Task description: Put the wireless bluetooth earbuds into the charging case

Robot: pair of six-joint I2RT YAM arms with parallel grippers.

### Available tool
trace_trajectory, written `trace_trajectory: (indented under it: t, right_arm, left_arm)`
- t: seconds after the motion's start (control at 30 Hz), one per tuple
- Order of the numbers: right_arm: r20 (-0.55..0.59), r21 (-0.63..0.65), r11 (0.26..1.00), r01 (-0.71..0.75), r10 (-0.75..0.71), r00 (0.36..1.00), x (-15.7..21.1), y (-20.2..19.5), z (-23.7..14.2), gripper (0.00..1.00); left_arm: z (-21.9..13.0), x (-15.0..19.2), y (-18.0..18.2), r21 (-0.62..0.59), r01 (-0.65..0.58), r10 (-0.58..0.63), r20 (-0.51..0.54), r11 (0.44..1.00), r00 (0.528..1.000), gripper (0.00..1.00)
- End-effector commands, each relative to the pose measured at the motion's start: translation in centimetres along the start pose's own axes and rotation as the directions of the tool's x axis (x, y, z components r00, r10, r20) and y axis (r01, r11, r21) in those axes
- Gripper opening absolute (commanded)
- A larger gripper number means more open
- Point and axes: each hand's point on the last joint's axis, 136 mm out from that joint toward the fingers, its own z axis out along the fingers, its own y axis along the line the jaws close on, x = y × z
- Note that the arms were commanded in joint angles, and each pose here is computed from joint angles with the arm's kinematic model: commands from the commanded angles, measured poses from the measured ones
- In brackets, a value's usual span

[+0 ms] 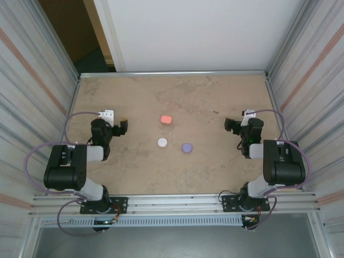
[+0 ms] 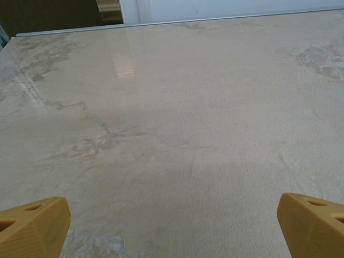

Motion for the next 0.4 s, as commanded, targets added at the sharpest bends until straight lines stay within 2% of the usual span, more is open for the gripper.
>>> trace_trajectory:
  t: [0.0,0.37]
  right_arm:
    - [0.004,0.005,1.0,0.015,-0.015,1.0,-0.34,0.12,0.28,0.99]
    - [0.003,0.008,1.0,0.022,-0.022,1.0,-0.31,0.2,0.28,0.99]
  left_arm:
    - [0.07,0.06,-0.02,0.006,0.01,-0.01,-0.004,1.0,1.0,0.99]
    - [0.06,0.03,0.01,0.005,0.011,-0.011,-0.003,1.0,1.0,0.99]
